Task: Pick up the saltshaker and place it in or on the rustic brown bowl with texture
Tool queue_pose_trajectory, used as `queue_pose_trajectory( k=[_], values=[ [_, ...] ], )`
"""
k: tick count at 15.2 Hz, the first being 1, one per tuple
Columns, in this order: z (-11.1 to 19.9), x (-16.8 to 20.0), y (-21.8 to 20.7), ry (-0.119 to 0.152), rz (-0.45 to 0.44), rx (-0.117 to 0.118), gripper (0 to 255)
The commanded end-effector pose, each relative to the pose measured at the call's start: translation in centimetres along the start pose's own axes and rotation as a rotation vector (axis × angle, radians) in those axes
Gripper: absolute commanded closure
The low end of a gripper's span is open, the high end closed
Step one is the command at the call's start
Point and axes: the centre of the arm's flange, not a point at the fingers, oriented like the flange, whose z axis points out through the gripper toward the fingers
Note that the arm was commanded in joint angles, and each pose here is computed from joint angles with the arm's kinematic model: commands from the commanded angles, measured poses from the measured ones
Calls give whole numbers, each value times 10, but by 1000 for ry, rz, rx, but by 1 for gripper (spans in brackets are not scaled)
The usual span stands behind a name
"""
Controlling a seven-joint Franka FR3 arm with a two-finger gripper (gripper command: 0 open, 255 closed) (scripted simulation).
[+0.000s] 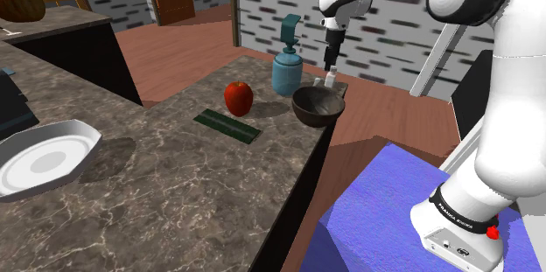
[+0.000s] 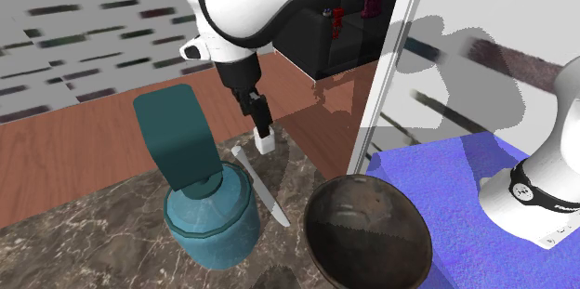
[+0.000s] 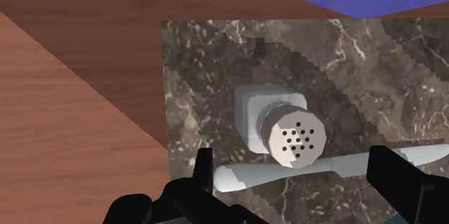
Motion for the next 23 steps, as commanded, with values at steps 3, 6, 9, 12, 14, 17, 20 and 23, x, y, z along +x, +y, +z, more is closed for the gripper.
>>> queue_pose_trajectory(
  k=[3, 6, 9, 12, 14, 17, 20, 23],
  values=[
    [21, 1, 3, 0, -1, 0, 0],
    [29, 1, 3, 0, -1, 0, 0],
    [29, 1, 3, 0, -1, 0, 0],
    [29, 1, 3, 0, -1, 0, 0],
    [29, 1, 3, 0, -1, 0, 255],
    [29, 1, 3, 0, -1, 0, 255],
    [29, 1, 3, 0, -1, 0, 255],
    [24, 0, 2, 0, -1, 0, 255]
  ],
)
